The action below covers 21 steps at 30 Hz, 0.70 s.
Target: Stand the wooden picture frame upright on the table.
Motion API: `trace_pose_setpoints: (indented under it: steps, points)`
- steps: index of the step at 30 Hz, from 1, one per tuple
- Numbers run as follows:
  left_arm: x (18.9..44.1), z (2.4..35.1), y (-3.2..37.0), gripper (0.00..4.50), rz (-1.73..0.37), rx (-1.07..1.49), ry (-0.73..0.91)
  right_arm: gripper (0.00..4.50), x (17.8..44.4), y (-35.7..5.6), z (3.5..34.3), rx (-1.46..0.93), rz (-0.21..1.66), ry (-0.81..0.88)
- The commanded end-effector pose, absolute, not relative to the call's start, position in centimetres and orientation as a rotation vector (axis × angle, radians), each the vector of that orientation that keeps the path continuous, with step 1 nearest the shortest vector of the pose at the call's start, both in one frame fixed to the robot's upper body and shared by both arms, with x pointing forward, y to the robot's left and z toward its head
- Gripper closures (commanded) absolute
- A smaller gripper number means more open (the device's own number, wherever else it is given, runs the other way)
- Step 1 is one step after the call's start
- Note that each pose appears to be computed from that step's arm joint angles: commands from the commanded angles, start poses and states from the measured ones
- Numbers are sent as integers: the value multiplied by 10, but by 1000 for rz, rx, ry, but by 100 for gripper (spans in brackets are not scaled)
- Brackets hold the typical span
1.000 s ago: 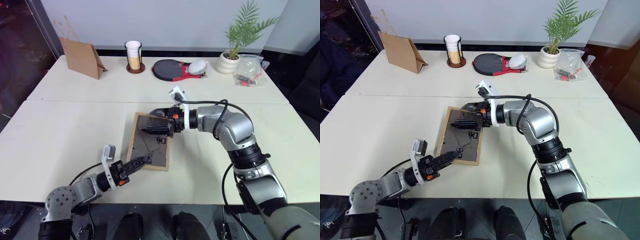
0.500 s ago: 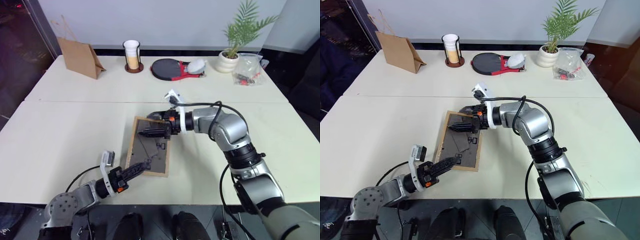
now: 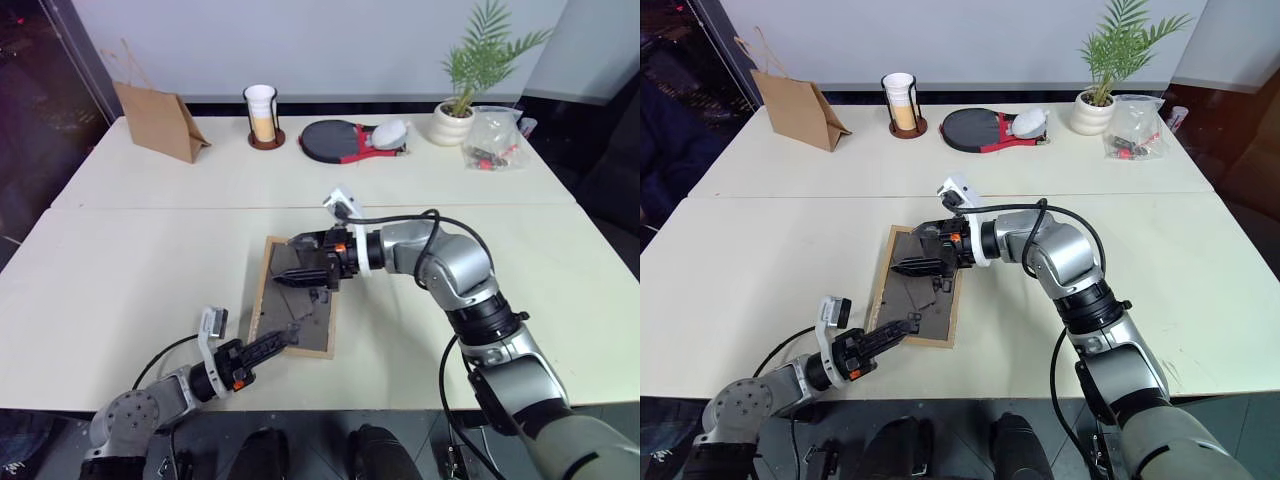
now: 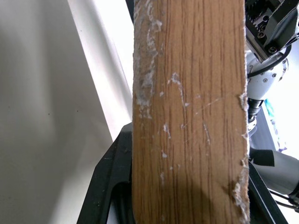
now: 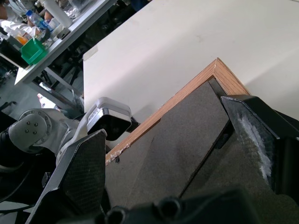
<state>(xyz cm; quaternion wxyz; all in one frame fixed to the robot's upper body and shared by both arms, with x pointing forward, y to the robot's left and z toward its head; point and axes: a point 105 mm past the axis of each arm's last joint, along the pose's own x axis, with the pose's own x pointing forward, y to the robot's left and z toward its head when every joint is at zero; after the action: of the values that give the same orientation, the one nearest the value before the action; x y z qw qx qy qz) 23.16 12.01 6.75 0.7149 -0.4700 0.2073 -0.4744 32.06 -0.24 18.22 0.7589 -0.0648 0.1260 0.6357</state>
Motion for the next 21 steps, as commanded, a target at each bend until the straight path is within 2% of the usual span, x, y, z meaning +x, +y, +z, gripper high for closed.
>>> trace_pose_setpoints:
  steps: [1, 7, 18, 21]
  points:
    - [226, 53, 125, 341, -1024, -1084, 482, 7, 309, 4, 188, -150, 1440, 252]
    - [230, 50, 133, 341, -991, -1112, 473, 7, 293, 1, 204, -155, 1481, 218]
    - [260, 60, 142, 341, -964, -1167, 449, 7, 268, -4, 215, -182, 1541, 193]
    - [262, 68, 138, 341, -977, -1164, 446, 7, 266, -6, 215, -204, 1537, 187]
